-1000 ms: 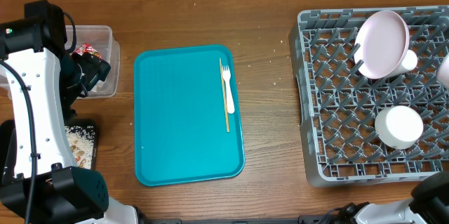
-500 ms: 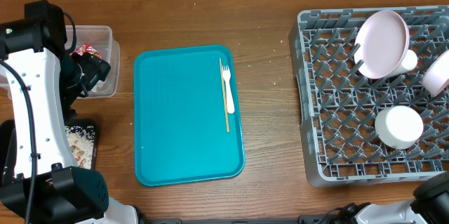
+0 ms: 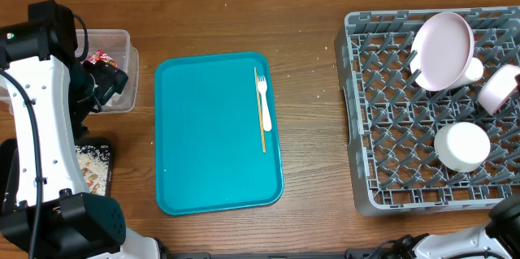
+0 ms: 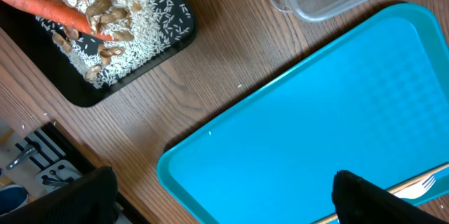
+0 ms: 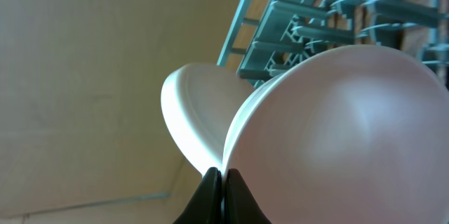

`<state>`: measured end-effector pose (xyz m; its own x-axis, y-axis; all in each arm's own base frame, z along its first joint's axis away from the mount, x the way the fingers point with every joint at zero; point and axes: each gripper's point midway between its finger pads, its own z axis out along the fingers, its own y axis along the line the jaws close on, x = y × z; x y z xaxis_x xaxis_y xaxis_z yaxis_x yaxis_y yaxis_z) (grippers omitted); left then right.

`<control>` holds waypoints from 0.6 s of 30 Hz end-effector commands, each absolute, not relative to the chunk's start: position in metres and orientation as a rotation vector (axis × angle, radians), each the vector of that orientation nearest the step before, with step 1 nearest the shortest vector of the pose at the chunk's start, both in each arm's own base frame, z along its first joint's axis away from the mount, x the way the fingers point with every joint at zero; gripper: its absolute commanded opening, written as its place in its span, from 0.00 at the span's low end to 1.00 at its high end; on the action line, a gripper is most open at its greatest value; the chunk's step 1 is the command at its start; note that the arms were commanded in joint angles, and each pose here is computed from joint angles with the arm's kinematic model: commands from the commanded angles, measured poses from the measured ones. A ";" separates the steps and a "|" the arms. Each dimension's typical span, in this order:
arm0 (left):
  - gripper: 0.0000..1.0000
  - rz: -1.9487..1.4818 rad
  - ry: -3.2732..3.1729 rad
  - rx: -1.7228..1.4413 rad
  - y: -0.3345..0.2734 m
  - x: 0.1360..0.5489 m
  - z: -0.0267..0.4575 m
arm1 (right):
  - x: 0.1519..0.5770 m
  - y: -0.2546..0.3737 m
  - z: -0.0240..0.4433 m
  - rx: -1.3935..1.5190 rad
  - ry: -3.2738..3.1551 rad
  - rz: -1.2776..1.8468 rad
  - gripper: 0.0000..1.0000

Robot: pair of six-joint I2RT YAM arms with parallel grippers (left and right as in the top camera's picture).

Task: Sort waste into correct bins and load items into the dishwasher
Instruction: 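Carry the pink bowl to the rack's right side and stand it, then release the pink bowl in the rack and lift the right gripper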

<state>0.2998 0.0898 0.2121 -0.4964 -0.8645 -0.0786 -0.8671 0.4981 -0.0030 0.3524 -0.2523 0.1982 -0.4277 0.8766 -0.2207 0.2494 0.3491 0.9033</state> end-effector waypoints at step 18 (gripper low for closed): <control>1.00 0.072 2.666 -1.535 0.089 0.300 0.211 | 0.360 -0.278 0.212 1.021 1.798 1.025 0.08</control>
